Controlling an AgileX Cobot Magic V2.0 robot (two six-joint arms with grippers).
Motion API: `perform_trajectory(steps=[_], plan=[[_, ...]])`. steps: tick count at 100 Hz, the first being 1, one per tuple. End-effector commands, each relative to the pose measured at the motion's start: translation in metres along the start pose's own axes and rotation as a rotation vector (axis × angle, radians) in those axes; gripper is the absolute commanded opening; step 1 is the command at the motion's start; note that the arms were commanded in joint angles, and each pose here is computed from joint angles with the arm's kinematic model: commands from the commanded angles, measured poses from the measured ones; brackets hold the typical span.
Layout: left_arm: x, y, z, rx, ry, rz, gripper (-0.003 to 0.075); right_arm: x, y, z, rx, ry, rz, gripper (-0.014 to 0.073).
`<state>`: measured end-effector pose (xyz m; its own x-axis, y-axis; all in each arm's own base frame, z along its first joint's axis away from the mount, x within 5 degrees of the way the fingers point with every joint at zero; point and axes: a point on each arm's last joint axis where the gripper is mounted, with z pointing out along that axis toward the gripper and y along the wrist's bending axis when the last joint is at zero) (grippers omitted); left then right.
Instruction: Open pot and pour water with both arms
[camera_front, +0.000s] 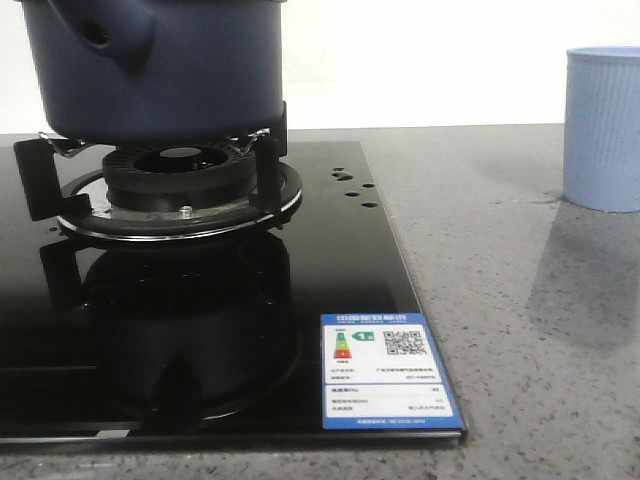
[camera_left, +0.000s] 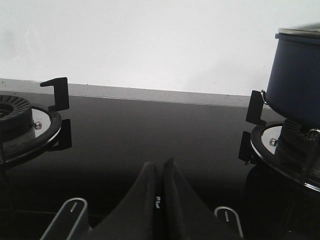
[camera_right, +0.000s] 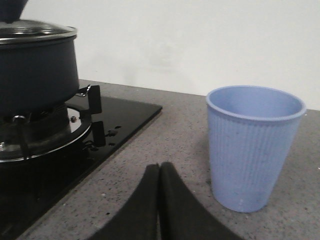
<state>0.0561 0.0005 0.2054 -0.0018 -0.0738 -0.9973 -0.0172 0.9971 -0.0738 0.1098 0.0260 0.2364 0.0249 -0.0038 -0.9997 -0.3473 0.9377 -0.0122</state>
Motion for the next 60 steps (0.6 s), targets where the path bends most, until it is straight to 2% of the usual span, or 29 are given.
perform_trajectory(steps=[1,11,23,36,46,60], plan=[[-0.002,0.001,-0.002,-0.005,-0.077,-0.018,-0.0016,-0.012,-0.005,0.002,0.047,-0.070,0.012,-0.0061],[-0.002,0.001,-0.002,-0.005,-0.077,-0.018,-0.0016,-0.015,-0.010,0.002,0.125,-0.094,-0.067,-0.0061],[-0.002,0.001,-0.002,-0.005,-0.077,-0.018,-0.0016,-0.017,-0.017,0.003,0.223,-0.078,-0.031,-0.0061],[-0.002,0.001,-0.002,-0.005,-0.077,-0.018,-0.0016,-0.022,-0.012,0.008,0.192,0.002,-0.106,-0.0061],[-0.002,0.001,-0.002,-0.005,-0.077,-0.018,-0.0016,-0.025,-0.010,0.010,0.173,0.076,-0.119,-0.0061],[-0.002,0.001,-0.002,-0.005,-0.077,-0.018,-0.0016,-0.026,-0.008,0.004,0.172,0.081,-0.135,-0.0061]])
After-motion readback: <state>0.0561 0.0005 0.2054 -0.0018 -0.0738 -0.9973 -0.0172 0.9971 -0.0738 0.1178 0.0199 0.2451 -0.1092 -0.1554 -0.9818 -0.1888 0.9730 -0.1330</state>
